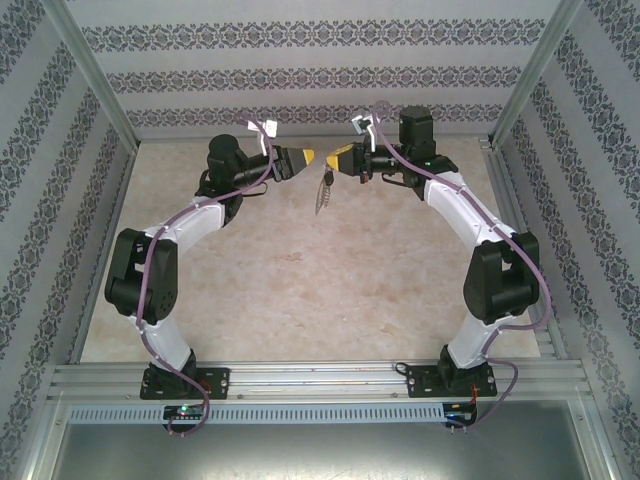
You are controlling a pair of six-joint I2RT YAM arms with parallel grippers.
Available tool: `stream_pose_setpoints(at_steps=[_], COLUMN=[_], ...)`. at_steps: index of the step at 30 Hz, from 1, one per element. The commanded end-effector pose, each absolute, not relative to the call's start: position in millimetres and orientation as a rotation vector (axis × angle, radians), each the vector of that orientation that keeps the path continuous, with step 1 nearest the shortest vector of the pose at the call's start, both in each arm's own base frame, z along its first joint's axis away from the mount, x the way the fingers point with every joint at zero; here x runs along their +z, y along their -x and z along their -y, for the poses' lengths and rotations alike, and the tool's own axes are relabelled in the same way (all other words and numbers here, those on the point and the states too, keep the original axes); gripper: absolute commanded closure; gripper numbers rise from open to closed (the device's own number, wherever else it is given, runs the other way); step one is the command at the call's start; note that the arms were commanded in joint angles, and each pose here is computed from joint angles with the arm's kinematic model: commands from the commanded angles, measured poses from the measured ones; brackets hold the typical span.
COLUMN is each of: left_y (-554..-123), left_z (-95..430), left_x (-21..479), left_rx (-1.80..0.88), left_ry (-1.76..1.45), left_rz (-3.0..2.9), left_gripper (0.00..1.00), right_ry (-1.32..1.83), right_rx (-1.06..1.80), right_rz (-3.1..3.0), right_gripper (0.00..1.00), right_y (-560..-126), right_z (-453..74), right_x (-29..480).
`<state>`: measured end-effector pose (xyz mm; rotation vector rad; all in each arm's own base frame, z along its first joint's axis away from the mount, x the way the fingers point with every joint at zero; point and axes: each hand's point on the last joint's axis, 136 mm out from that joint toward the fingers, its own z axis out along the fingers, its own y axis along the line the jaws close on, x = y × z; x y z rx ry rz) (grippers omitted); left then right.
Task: Put the keys on the keyring
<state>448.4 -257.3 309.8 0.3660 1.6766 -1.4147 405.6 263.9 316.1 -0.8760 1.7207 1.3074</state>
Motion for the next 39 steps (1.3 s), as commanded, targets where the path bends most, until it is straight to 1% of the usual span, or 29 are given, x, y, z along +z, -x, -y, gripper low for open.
stream_pose_setpoints(at_steps=[1, 23, 28, 39], left_y=[-438, -424, -422, -420], left_z=[269, 281, 287, 292], left_x=[312, 334, 334, 340], left_rx=[-1.479, -1.619, -1.634, -1.641], left_ry=[-0.394, -0.363, -0.382, -0.388], left_rz=[-1.633, -1.484, -1.487, -1.459], left_gripper=[0.44, 0.49, 0.55, 0.61], right_ry=[0.883, 0.84, 0.837, 0.841], right_rx=[1.303, 1.327, 1.325, 1.326], right_rz=[-1.658, -1.641, -1.64, -1.646], right_gripper=[1.0, 1.0, 1.0, 1.0], right_y=[-408, -412, -412, -411], right_z=[-267, -269, -268, -270], right_x=[329, 333, 332, 330])
